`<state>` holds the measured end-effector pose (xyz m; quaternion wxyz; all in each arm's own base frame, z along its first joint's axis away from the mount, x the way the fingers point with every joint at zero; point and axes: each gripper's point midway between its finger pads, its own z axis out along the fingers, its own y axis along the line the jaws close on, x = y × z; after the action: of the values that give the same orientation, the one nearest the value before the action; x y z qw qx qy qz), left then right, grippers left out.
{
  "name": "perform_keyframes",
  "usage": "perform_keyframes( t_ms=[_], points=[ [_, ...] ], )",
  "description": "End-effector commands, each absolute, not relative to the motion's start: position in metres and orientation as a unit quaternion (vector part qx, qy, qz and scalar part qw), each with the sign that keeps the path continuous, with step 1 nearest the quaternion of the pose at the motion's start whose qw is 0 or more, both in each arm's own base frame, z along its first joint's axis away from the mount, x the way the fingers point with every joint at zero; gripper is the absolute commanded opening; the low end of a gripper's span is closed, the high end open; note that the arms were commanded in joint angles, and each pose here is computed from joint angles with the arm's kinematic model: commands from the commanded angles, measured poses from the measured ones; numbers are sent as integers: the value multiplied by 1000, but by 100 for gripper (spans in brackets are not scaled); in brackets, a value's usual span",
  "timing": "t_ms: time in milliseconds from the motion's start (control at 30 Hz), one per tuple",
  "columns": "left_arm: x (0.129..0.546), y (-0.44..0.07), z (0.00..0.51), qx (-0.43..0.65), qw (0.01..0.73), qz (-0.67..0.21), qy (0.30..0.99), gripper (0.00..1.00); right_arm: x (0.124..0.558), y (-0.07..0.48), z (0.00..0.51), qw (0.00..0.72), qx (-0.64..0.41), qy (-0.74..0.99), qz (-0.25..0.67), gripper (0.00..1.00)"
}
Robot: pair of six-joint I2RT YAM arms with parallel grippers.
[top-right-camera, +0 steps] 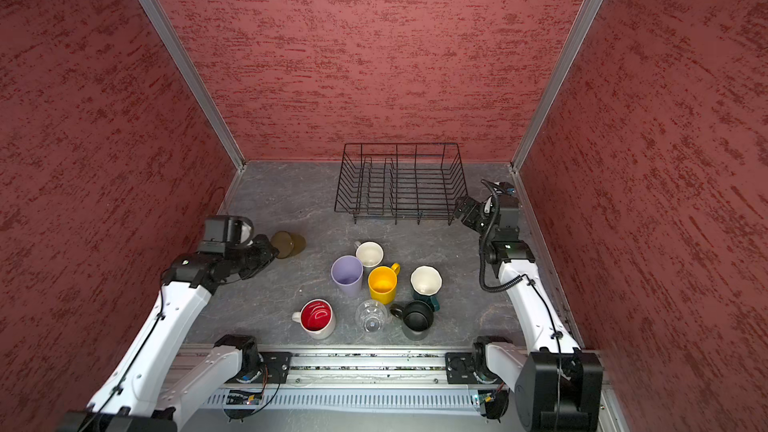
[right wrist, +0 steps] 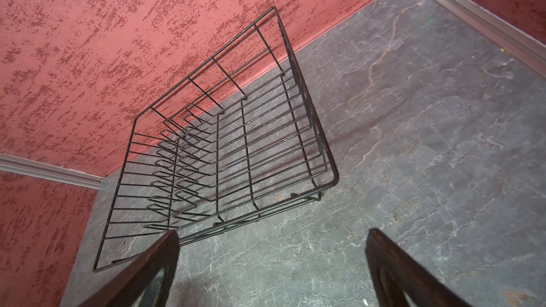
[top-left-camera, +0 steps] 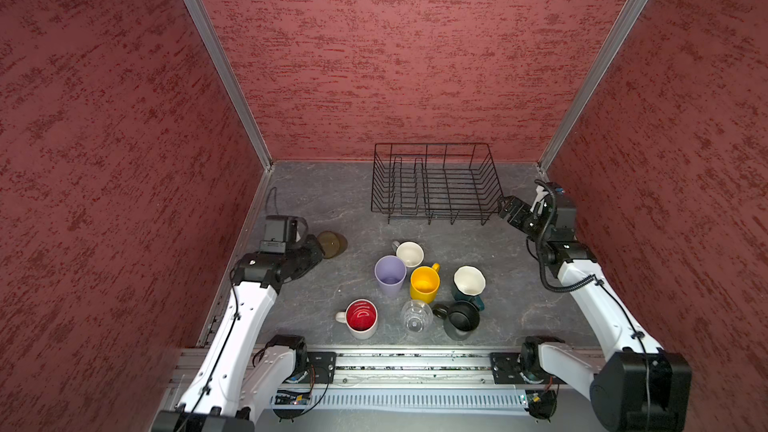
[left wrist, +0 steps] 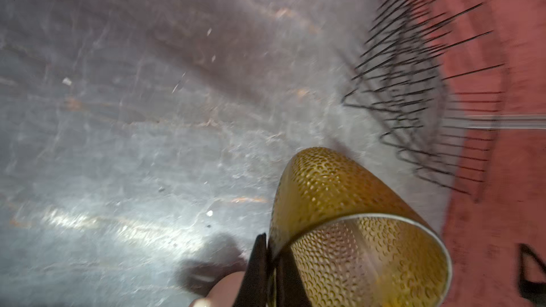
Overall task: Load the cups into the dish rack
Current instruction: 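Lift the gold cup toward the right gripper while the right gripper approaches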
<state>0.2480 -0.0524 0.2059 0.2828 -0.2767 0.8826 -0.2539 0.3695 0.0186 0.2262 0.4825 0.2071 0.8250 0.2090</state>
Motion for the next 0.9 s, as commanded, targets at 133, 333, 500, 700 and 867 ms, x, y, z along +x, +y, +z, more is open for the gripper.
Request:
perform_keyframes(
  t_ms=[133,333,500,700,867],
  points=[
    [277,-100,320,-146,346,-502,779,0,372,53,280,518,134,790,298,99],
    [285,-126,353,-77,317,-609,723,0,351,96,327,544,22,748,380,99],
    [284,-155,365,-14,294,-643,707,0,317,148,368,548,-106,692,458,98],
    [284,-187,359,27,252,-661,707,0,273,200,406,540,-220,608,538,98],
    [285,-202,357,45,229,-672,703,0,253,231,424,530,-266,560,579,99]
  ],
)
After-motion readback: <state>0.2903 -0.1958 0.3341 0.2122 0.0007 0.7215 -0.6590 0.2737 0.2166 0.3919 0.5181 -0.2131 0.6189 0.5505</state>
